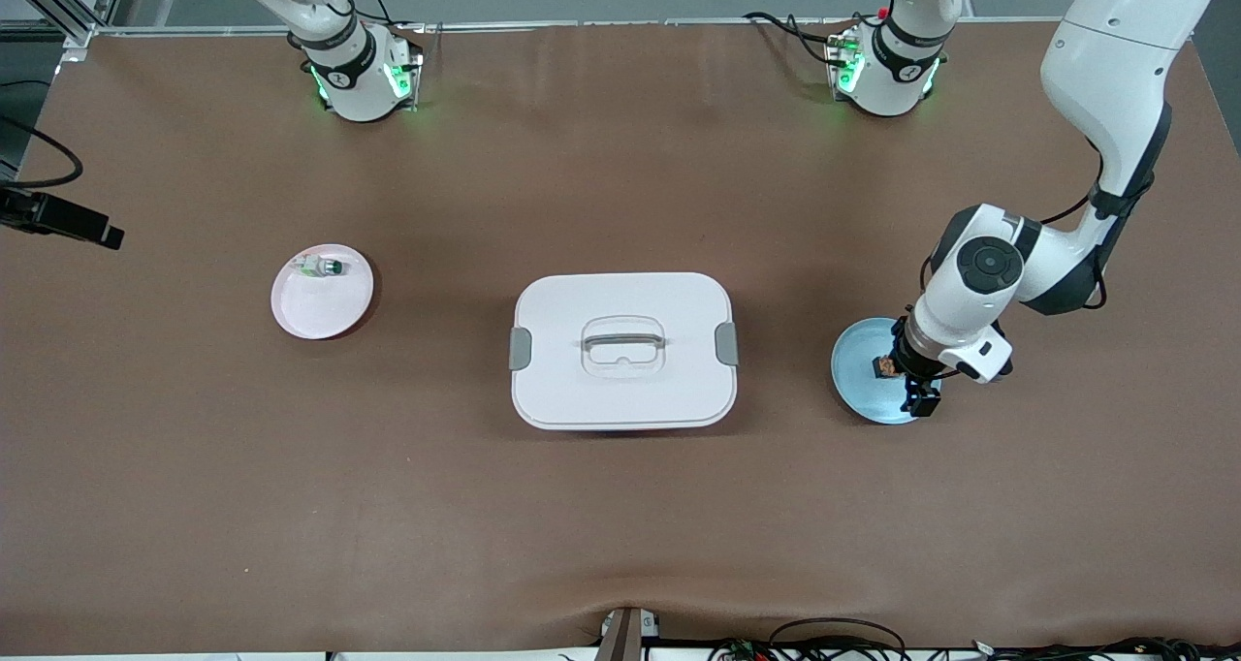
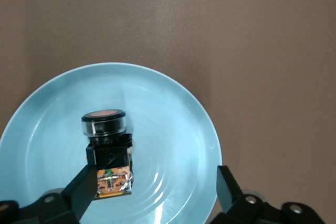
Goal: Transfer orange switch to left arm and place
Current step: 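Lower the switch onto the light-blue plate and open the left gripper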
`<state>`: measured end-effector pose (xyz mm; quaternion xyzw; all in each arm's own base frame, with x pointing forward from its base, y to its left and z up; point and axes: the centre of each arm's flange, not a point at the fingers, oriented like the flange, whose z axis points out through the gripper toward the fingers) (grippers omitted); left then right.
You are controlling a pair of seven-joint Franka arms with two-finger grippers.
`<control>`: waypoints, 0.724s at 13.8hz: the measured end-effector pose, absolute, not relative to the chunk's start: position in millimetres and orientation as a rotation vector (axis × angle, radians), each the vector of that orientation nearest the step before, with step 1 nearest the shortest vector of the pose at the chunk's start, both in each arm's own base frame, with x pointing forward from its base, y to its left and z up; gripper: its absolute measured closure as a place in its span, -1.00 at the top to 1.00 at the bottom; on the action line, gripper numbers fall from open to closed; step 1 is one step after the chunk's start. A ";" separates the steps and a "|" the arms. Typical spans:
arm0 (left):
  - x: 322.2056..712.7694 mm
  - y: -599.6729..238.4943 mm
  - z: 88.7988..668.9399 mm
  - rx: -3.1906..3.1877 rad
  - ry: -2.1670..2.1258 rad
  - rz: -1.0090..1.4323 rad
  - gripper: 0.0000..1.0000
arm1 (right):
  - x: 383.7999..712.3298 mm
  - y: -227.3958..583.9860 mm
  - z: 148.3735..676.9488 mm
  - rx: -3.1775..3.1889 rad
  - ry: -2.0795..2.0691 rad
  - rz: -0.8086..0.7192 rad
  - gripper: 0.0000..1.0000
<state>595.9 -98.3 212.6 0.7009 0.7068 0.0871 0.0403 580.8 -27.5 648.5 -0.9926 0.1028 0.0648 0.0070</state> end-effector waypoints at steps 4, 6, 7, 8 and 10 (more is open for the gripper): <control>601.9 -97.3 216.0 2.135 2.168 0.275 1.00 | 562.7 -19.7 645.7 -3.108 0.305 0.151 1.00; 612.2 -93.4 222.9 2.133 2.197 0.292 1.00 | 558.4 -19.8 643.6 -3.109 0.307 0.152 1.00; 617.8 -92.8 228.7 2.127 2.207 0.301 1.00 | 557.6 -20.4 642.7 -3.108 0.309 0.155 1.00; 622.2 -93.2 234.0 2.111 2.218 0.294 1.00 | 557.4 -21.4 642.2 -3.108 0.311 0.157 1.00; 627.2 -93.4 242.5 2.141 2.166 0.215 1.00 | 557.3 -23.1 641.0 -3.108 0.317 0.161 1.00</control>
